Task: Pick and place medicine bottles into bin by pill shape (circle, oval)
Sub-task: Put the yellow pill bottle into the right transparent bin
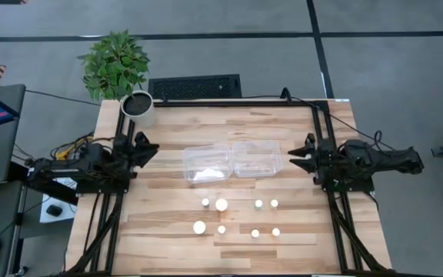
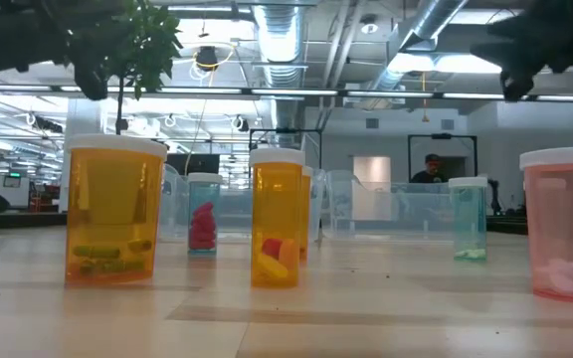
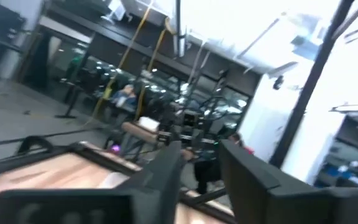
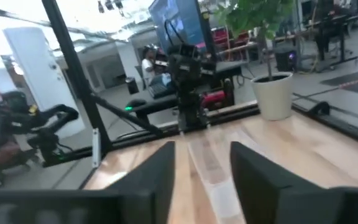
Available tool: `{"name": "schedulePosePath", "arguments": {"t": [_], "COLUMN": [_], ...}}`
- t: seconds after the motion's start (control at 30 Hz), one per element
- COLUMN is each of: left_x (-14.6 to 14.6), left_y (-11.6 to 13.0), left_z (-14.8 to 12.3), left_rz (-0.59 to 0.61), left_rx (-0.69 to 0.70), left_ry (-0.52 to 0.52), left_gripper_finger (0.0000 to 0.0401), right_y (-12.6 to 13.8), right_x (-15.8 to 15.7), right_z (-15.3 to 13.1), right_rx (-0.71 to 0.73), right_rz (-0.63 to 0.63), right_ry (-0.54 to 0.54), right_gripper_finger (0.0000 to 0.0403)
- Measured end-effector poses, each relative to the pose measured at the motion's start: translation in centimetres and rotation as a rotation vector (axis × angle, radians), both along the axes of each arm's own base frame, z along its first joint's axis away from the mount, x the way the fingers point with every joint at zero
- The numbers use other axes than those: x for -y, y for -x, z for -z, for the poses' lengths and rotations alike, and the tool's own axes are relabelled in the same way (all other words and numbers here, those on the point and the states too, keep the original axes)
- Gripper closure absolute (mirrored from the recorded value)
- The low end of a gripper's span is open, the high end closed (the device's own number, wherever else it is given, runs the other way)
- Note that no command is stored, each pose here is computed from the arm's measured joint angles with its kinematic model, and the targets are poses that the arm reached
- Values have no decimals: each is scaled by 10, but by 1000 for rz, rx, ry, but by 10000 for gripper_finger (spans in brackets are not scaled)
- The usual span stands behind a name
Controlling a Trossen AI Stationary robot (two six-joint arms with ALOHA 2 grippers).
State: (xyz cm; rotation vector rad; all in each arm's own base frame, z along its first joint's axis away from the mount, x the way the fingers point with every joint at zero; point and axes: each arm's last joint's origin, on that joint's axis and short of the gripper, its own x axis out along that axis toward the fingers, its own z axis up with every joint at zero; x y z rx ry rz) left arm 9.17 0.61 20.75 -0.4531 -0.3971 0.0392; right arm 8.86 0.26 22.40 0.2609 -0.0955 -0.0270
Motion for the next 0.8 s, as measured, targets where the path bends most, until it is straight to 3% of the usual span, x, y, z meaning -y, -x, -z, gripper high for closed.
{"name": "schedulePosePath", "arguments": {"t": [0.13,0.3,0.53,0.8], "left_x": [2,6,13,23], "left_y": [-2,-6,-19,-43], "left_z": [-3,-13,-52,-85], "left_rz": [65,161,210,225], "left_rx": [32,25,-62,-165], "left_ry": [71,94,23,-106], "left_gripper_finger": [215,166,164,165], "right_y": [0,-6,-27,-50], "right_x": [-1,-5,-16,-40], "right_z": [-16,-27,-30,-7], "right_rx": [-83,-221,-421,-637], "right_rz": [-10,-48,-116,-198], "right_ry": [24,32,17,-45], "right_gripper_finger": [177,167,189,194]}}
